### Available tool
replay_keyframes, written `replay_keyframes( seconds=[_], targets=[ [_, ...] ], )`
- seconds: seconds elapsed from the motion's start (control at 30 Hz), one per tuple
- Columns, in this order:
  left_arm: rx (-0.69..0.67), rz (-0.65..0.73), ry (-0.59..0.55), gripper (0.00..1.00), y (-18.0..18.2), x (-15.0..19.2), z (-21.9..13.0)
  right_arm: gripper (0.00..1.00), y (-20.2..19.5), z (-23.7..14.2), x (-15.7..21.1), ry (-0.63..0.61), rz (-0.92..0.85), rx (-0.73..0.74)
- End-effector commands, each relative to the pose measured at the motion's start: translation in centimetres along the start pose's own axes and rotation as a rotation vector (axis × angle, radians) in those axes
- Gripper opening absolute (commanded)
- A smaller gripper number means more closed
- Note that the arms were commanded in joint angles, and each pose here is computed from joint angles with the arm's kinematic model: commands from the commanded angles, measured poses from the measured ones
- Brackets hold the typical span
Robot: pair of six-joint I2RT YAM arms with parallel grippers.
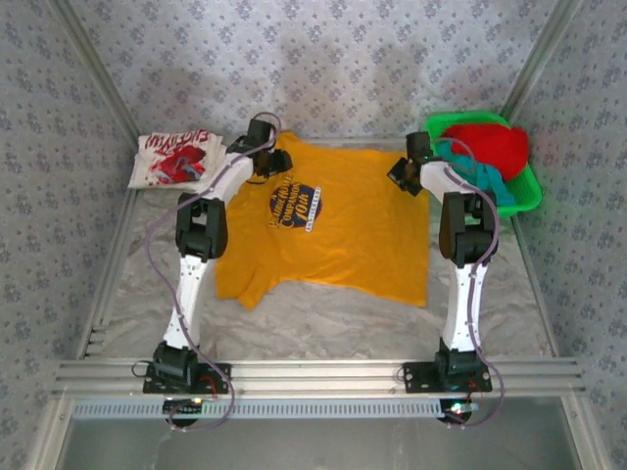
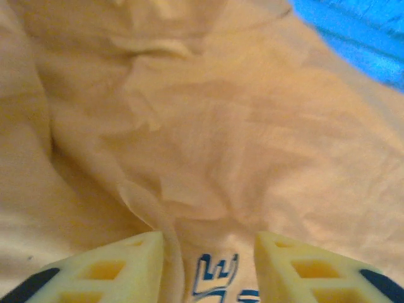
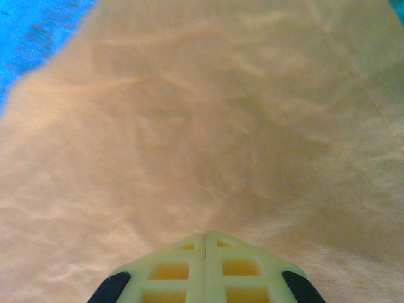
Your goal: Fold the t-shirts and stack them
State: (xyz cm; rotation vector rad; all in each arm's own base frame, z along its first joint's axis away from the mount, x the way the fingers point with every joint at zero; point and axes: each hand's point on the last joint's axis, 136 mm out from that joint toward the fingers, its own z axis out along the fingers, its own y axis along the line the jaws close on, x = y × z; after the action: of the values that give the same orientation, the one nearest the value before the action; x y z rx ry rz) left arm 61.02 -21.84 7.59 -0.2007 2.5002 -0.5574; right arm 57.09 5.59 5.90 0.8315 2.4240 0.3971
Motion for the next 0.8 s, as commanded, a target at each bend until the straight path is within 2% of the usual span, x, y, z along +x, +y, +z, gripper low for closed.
replay_keyframes(
  seconds=[0.0,0.07,0.17,0.27,0.33,0.4,0.53,0.67,0.77],
  targets=[
    [-0.012,0.07,-0.104,0.52,-2.5,-3.1,-8.5,0.06,3.9,-6.1,-1.5,-0.039,-0.049,-0.091],
    [-0.023,0.083,-0.176,0.55,-2.4,-3.4,-12.5,0.14,5.9,-9.8,-1.6,-0.073,-0.106,-0.145],
    [-0.04,0.073,-0.249,0.57,-1.2,-1.6,-18.1,0.22,7.7,-15.4,-0.9,-0.124,-0.188,-0.216],
    [-0.089,0.043,-0.23,0.58,1.6,3.1,-21.6,0.3,7.0,-19.7,1.9,-0.159,-0.281,-0.279],
    [-0.146,-0.001,-0.158,0.58,4.9,7.9,-22.8,0.37,5.1,-20.8,5.0,-0.17,-0.338,-0.322],
    [-0.216,-0.06,-0.08,0.57,8.2,12.3,-24.0,0.41,1.7,-21.0,8.3,-0.173,-0.372,-0.282],
    [-0.312,-0.197,0.01,0.59,13.3,19.3,-26.8,0.41,-3.9,-20.6,13.7,-0.141,-0.421,-0.221],
    [-0.355,-0.298,0.078,0.61,16.0,23.8,-27.7,0.41,-6.6,-20.1,17.0,-0.082,-0.44,-0.205],
    [-0.3,-0.33,0.119,0.61,16.3,25.5,-26.1,0.41,-7.5,-19.7,18.3,-0.062,-0.454,-0.211]
  ],
)
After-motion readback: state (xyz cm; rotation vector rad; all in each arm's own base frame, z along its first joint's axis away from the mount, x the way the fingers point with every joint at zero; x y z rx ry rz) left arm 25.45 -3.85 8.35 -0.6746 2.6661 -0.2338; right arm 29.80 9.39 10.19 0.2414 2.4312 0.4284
